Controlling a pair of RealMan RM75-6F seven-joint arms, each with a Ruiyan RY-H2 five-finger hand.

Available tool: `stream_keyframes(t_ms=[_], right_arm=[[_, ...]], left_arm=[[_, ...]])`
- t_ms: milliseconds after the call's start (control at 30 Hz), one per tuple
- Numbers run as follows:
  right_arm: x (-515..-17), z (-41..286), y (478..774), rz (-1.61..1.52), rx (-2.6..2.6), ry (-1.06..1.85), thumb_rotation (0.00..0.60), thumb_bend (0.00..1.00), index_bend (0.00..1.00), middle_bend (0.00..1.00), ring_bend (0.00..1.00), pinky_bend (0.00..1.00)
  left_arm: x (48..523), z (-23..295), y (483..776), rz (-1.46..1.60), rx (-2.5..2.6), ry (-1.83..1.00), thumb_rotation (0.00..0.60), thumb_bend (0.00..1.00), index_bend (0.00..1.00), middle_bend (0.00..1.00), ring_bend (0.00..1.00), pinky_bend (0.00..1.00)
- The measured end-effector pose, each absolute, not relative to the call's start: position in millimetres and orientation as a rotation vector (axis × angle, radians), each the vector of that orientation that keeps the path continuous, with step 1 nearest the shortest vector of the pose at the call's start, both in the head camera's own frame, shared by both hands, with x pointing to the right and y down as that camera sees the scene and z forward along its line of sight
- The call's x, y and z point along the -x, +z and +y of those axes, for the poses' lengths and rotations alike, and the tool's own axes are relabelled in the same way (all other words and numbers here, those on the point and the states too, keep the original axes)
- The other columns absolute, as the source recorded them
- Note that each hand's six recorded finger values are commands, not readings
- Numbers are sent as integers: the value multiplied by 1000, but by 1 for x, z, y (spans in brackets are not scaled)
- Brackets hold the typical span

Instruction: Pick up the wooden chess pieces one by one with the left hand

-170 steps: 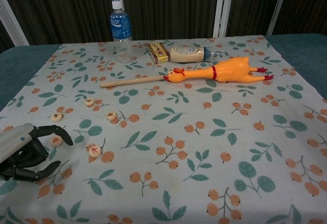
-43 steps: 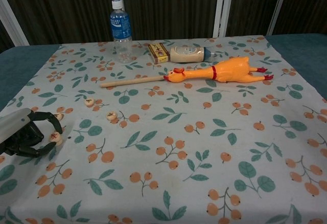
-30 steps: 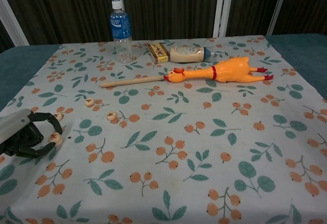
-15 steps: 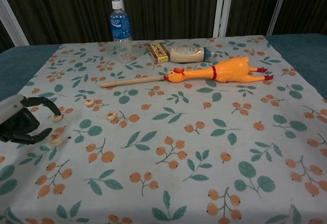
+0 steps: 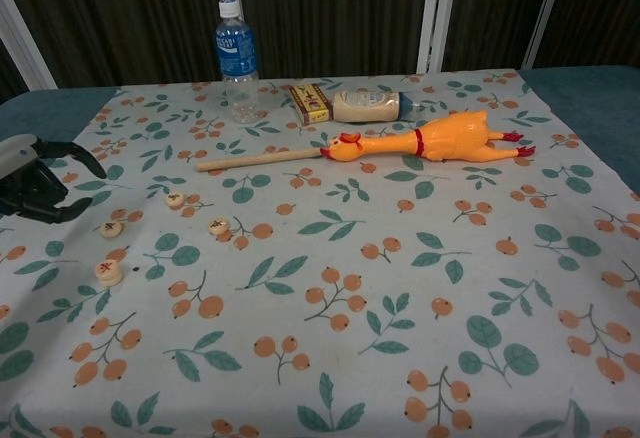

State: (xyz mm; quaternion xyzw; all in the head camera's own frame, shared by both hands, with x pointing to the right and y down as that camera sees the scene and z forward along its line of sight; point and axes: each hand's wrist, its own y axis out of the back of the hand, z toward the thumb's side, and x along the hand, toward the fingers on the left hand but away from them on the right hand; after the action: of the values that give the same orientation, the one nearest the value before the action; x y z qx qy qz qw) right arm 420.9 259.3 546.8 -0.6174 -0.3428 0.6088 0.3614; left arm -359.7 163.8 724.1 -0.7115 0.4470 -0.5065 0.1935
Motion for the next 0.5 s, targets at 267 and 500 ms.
stream_keyframes(t_ms=[267,500], right_arm=[[-421,258,549,-881,1592,1575,600,133,0,0,0,0],[-422,258,548,-889,1593,1574,600,133,0,0,0,0]], left_arm=[[368,170,754,1179,1992,-1542,600,400,383,1000,1000,1000],[364,177,768,1162,2006,-1566,600,401,393,1000,1000,1000]])
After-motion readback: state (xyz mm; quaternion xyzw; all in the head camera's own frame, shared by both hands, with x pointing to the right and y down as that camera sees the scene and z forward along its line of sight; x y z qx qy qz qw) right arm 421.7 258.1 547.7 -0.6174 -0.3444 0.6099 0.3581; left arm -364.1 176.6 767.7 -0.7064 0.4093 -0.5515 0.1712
